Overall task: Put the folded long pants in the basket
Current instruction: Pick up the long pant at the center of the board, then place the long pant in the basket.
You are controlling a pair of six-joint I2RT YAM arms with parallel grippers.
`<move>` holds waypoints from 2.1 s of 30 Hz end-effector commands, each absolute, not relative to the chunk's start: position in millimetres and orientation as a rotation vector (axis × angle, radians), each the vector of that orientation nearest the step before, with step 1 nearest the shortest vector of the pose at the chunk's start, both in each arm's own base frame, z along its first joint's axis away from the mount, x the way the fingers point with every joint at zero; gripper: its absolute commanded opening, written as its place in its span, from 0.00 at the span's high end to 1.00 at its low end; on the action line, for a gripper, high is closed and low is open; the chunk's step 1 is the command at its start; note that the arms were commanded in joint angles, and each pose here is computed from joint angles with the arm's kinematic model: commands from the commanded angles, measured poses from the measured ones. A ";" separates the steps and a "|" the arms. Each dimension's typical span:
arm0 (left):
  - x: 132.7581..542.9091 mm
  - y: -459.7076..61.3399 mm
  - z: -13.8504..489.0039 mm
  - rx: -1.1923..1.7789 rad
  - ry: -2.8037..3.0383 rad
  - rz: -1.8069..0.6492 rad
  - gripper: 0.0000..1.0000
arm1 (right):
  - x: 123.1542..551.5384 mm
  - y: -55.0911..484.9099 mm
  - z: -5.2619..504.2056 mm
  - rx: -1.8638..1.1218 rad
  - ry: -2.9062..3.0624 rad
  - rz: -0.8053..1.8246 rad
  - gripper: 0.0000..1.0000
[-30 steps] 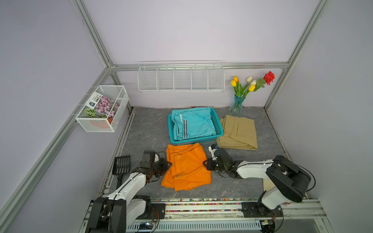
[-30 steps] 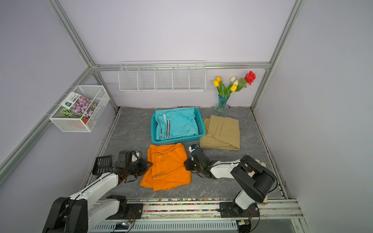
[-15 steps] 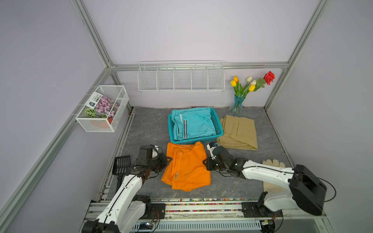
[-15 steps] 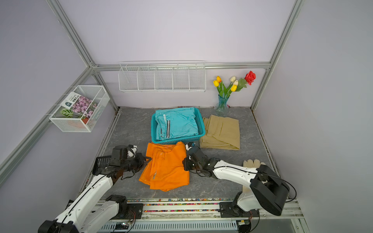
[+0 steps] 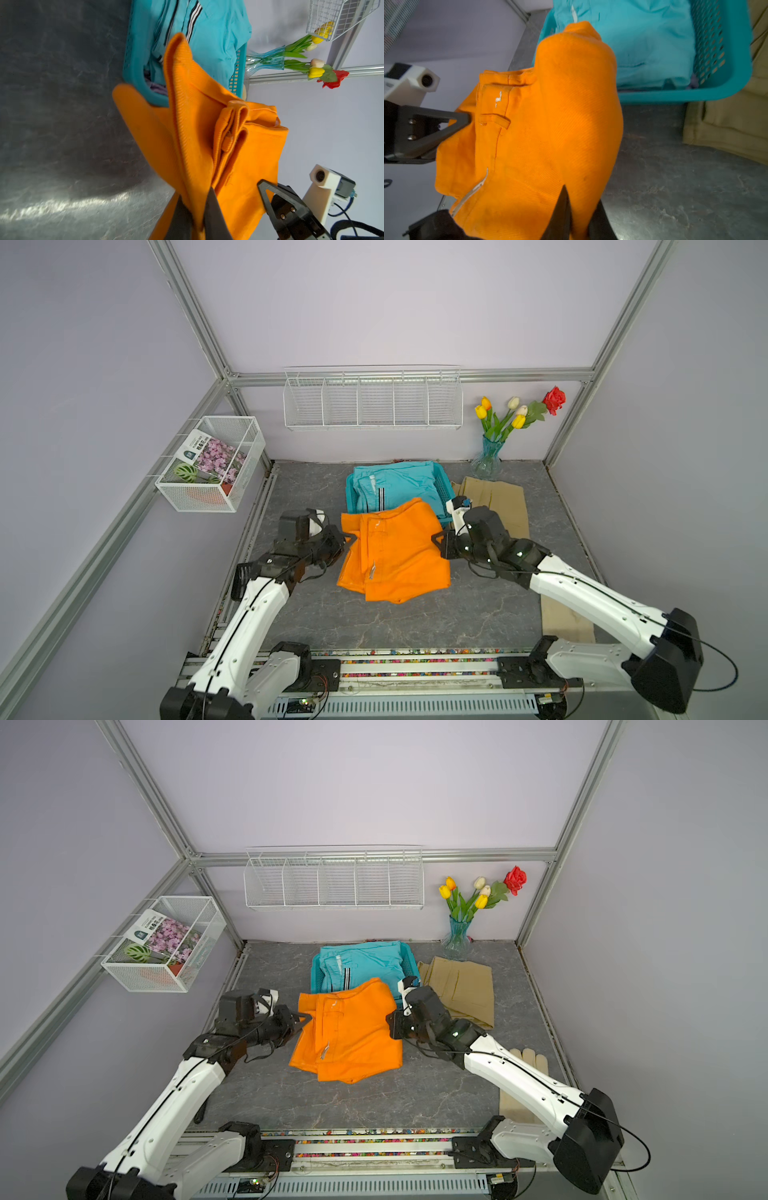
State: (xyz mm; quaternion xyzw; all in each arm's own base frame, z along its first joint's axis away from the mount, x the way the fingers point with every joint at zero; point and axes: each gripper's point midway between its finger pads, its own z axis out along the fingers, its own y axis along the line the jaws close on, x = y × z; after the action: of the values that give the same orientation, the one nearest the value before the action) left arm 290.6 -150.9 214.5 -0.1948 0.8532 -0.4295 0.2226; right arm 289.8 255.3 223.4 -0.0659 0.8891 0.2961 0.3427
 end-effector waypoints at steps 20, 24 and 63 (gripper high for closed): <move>537.7 -178.4 174.1 -0.518 2.336 -1.039 1.00 | 542.1 214.5 151.5 0.029 2.478 0.826 1.00; 542.6 -169.6 136.3 -0.576 2.382 -1.034 1.00 | 543.2 210.1 124.2 0.044 2.517 0.785 1.00; 486.8 -140.8 174.9 -0.598 2.376 -0.815 0.33 | 498.8 185.4 195.4 0.038 2.448 0.520 0.29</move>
State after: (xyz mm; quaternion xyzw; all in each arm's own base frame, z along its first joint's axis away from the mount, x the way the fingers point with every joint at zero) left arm 485.6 -152.8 146.6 -0.2214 0.8873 -0.3251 0.2409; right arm 498.2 217.8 145.2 -0.0012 0.9416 0.2285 0.2473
